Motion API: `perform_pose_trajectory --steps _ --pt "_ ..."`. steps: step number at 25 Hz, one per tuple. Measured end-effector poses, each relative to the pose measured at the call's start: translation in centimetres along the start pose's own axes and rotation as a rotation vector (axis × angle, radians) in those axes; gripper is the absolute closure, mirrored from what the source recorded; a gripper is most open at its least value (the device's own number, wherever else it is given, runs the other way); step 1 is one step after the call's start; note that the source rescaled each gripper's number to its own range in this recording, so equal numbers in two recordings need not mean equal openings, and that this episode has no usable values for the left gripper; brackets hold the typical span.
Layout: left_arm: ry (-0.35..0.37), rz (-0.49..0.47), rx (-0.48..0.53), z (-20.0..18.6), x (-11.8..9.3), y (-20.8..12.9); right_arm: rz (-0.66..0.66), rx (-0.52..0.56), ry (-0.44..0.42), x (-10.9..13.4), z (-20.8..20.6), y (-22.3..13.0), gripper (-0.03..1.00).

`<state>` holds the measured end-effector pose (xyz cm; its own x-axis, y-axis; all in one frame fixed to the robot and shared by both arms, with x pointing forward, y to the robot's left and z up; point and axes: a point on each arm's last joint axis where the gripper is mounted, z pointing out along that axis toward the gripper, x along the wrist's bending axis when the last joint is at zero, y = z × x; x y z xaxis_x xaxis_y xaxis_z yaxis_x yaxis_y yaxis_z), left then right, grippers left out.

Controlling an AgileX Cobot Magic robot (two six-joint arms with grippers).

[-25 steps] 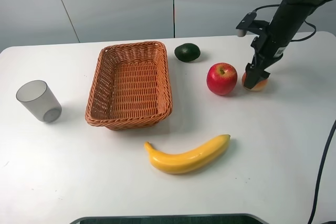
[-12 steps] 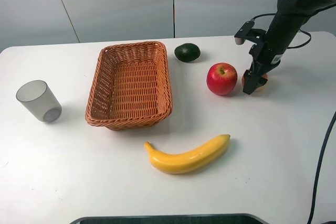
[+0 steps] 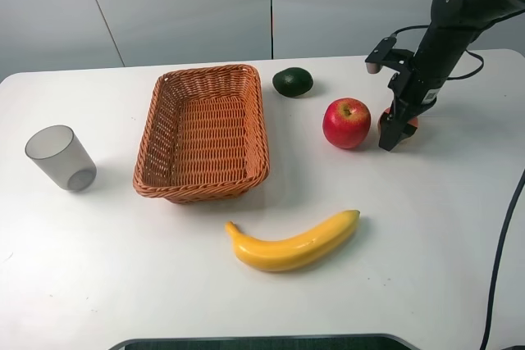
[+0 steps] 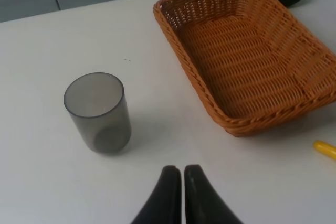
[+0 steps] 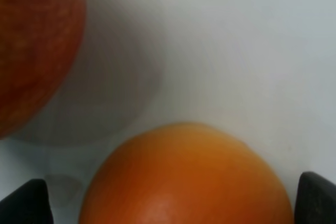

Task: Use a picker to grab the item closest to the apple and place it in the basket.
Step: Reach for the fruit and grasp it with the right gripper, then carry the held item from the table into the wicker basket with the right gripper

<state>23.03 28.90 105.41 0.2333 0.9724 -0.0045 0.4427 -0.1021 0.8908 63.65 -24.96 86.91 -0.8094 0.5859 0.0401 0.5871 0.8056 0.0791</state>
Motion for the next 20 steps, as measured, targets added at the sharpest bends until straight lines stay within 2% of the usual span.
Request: perform_pose_trajectory --steps 7,8,9,10,12,20 --pt "0.0 0.0 0.0 0.0 0.0 0.0 0.012 -0.001 -0.001 -0.02 0.02 0.01 -0.03" --pt "0.0 0.0 0.0 0.0 0.0 0.0 0.014 -0.001 -0.001 -0.02 0.02 0.01 0.0" --pt "0.0 0.0 0.0 0.0 0.0 0.0 0.012 -0.001 -0.001 -0.02 0.02 0.01 0.12" --pt "0.0 0.0 0.0 0.0 0.0 0.0 0.012 -0.001 -0.001 -0.02 0.02 0.01 0.36" --pt "0.0 0.0 0.0 0.0 0.0 0.0 0.014 -0.001 -0.001 -0.02 0.02 0.01 0.97" --pt "0.0 0.0 0.0 0.0 0.0 0.0 0.018 0.0 0.0 0.0 0.02 0.0 0.95"
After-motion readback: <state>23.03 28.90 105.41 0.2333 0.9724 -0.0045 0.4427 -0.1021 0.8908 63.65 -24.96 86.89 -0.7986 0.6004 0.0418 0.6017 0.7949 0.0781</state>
